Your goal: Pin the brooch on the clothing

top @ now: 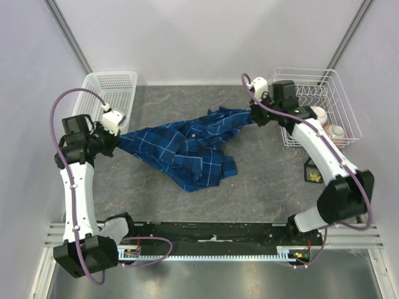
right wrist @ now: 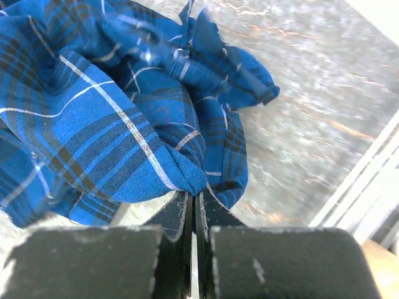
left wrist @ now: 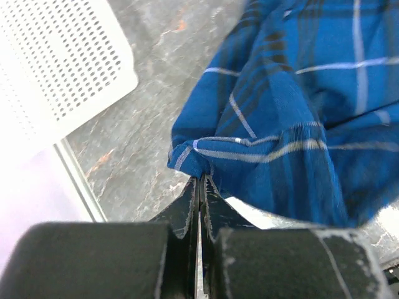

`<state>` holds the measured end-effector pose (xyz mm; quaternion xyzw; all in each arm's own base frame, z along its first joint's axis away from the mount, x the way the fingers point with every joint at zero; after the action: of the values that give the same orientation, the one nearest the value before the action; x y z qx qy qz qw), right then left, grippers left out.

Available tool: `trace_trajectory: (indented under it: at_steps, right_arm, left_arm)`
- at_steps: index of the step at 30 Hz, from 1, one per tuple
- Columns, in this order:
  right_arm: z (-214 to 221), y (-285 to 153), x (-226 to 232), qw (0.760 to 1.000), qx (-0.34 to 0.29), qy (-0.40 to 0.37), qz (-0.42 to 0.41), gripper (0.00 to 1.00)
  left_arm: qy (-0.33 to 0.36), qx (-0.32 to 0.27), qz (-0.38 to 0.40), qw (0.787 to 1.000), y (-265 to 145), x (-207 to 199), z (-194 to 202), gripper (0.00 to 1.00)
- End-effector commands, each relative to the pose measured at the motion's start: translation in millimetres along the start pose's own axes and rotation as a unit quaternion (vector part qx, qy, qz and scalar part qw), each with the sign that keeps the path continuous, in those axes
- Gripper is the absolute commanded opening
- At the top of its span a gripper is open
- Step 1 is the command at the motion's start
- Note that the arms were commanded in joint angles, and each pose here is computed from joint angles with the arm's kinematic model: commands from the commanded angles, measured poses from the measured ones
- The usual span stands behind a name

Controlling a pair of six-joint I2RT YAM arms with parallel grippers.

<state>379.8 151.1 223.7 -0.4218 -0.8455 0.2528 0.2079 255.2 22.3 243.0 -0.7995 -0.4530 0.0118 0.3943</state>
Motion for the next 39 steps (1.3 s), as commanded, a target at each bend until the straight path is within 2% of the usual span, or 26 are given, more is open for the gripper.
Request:
trace_trajectory:
  at_steps: [1, 6, 10, 12, 13, 14, 15, 16, 18, 19, 20, 21, 23, 24, 25, 27, 28, 29, 31, 35, 39]
  right_arm:
    - [29.7, -50.0, 8.8, 0.996, 0.032, -0.078, -0.015, 0.00]
    - [121.2, -68.0, 5.5, 0.986, 0.142, -0.092, 0.005, 0.00]
    - [156.5, -71.2, -0.1, 0.979, 0.181, -0.094, 0.025, 0.00]
    - [175.3, -69.6, -5.0, 0.972, 0.211, -0.101, 0.032, 0.00]
    - [180.9, -69.6, -5.6, 0.969, 0.220, -0.105, 0.030, 0.00]
    - [186.1, -69.1, -6.1, 0.967, 0.229, -0.110, 0.025, 0.00]
    - [187.7, -68.3, -3.5, 0.967, 0.231, -0.109, 0.015, 0.00]
    - [187.6, -67.4, -1.7, 0.967, 0.232, -0.108, 0.008, 0.00]
    - [183.6, -65.4, 0.0, 0.967, 0.234, -0.102, 0.000, 0.00]
    - [182.4, -63.9, 1.3, 0.967, 0.235, -0.096, -0.005, 0.00]
    - [179.8, -60.9, 0.8, 0.967, 0.237, -0.092, -0.007, 0.00]
    - [179.6, -59.4, 1.4, 0.967, 0.240, -0.086, -0.009, 0.00]
    - [175.0, -54.9, 1.8, 0.968, 0.238, -0.079, -0.014, 0.00]
    - [173.6, -53.7, 2.1, 0.968, 0.238, -0.073, -0.014, 0.00]
    - [172.3, -53.2, 1.9, 0.968, 0.238, -0.071, -0.014, 0.00]
    - [168.1, -53.7, 1.6, 0.969, 0.239, -0.069, -0.014, 0.00]
    - [167.2, -54.4, 1.0, 0.968, 0.240, -0.069, -0.012, 0.00]
    - [165.3, -56.0, 0.0, 0.969, 0.238, -0.071, -0.007, 0.00]
    - [164.1, -56.9, -0.1, 0.969, 0.236, -0.067, -0.003, 0.00]
    - [156.0, -52.9, -3.7, 0.971, 0.232, -0.059, 0.008, 0.00]
    - [147.8, -42.5, -8.6, 0.972, 0.230, -0.050, 0.014, 0.00]
  left_arm:
    - [-0.019, -0.003, -0.031, 0.999, -19.9, 7.2, 14.5, 0.02]
    - [-0.001, 0.079, -0.022, 0.997, -8.8, -13.8, 86.7, 0.02]
    - [0.011, 0.139, -0.020, 0.990, 7.4, -23.6, 130.7, 0.02]
    - [0.015, 0.150, 0.007, 0.989, 15.0, -32.3, 142.4, 0.02]
    - [0.013, 0.127, 0.029, 0.991, 18.6, -38.0, 136.2, 0.02]
    - [0.009, 0.112, 0.076, 0.991, 12.6, -47.6, 125.3, 0.10]
    - [0.007, 0.085, 0.096, 0.992, 9.7, -49.8, 111.1, 0.43]
    - [-0.004, 0.029, 0.118, 0.993, 8.9, -52.9, 87.2, 0.54]
    - [-0.027, -0.022, 0.121, 0.992, 5.2, -37.3, 43.3, 0.65]
    - [-0.058, -0.038, 0.131, 0.989, 7.9, -36.7, 25.6, 0.66]
    - [-0.052, -0.047, 0.128, 0.989, 9.8, -29.5, 6.8, 0.67]
    - [-0.025, -0.058, 0.145, 0.987, 30.5, -32.1, -14.1, 0.69]
    - [-0.034, -0.043, 0.134, 0.989, 53.9, -31.1, -31.0, 0.70]
    - [-0.015, -0.056, 0.146, 0.988, 71.4, -38.2, -48.8, 0.71]
    - [-0.043, -0.030, 0.166, 0.985, 95.5, -39.9, -43.7, 0.71]
    - [-0.030, -0.033, 0.202, 0.978, 121.8, -50.9, -74.1, 0.71]
    - [-0.052, 0.001, 0.231, 0.972, 150.3, -58.5, -66.0, 0.71]
    - [-0.047, -0.009, 0.232, 0.972, 158.8, -53.5, -81.7, 0.71]
    - [-0.045, 0.011, 0.265, 0.963, 191.1, -69.8, -83.5, 0.73]
    - [-0.057, 0.055, 0.300, 0.951, 235.0, -95.6, -73.5, 0.74]
    - [-0.078, 0.061, 0.334, 0.937, 253.8, -113.4, -74.7, 0.73]
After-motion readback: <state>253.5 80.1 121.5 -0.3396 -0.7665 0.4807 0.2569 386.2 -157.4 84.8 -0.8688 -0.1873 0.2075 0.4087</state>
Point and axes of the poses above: each gripper's point midway between its finger pads, its own y axis out along the fingers, its own x axis along the line the jaws close on, z = x × y, the point moved 3 cm from there along -y, back along the fingers, and after that the axes turned 11 degrees about y, right-handed, at the moved point
